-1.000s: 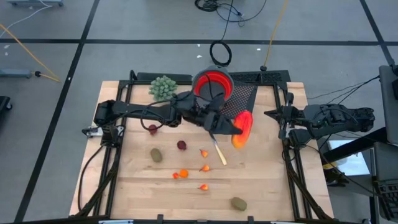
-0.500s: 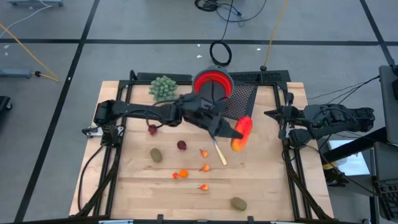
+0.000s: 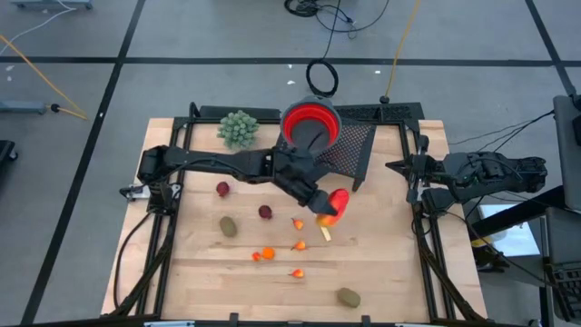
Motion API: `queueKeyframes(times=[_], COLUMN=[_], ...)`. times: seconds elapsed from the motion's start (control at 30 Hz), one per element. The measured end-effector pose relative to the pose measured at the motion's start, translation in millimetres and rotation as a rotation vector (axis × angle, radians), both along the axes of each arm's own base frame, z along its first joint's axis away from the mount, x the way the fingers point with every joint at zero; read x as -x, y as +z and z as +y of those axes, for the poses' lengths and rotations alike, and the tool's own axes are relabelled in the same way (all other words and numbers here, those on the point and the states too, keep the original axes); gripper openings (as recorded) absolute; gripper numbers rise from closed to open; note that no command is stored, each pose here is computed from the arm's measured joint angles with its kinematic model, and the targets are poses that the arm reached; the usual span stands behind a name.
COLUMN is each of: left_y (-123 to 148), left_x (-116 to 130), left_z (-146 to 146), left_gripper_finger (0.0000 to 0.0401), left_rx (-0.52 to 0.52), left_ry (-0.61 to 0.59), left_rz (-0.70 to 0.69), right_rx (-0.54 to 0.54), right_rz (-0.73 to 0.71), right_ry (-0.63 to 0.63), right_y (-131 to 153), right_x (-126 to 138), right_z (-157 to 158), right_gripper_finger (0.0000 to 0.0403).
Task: Pick & Place Fruit
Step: Put the red mango into the red strainer bowl on the shelf
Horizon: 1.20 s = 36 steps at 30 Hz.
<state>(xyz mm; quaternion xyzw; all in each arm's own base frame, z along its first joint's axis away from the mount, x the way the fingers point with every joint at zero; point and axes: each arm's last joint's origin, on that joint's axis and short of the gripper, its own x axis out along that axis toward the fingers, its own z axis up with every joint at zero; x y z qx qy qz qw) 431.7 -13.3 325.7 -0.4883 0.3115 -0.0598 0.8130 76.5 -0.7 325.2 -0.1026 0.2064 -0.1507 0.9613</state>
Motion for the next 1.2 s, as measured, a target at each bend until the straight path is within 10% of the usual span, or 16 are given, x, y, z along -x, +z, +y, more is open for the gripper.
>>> queueKeyframes(times=[0.6, 1.2], left_y=[-32.0, 48.0], left_x=[47.1, 119.5], left_z=[6.9, 31.8], left_gripper_finger=[0.0225, 0.0225], left_rx=[-0.251, -0.512], left_ry=[0.092, 0.407], left_rz=[0.572, 0.462], right_rx=[0.000, -0.093], right_rz=[0.015, -0.070], right_ry=[-0.001, 0.142], right_y=[-1.4, -11.9], right_x=[0.5, 15.5], right_z=[-0.1, 1.7], right_gripper_finger=[0.0000, 0.0000])
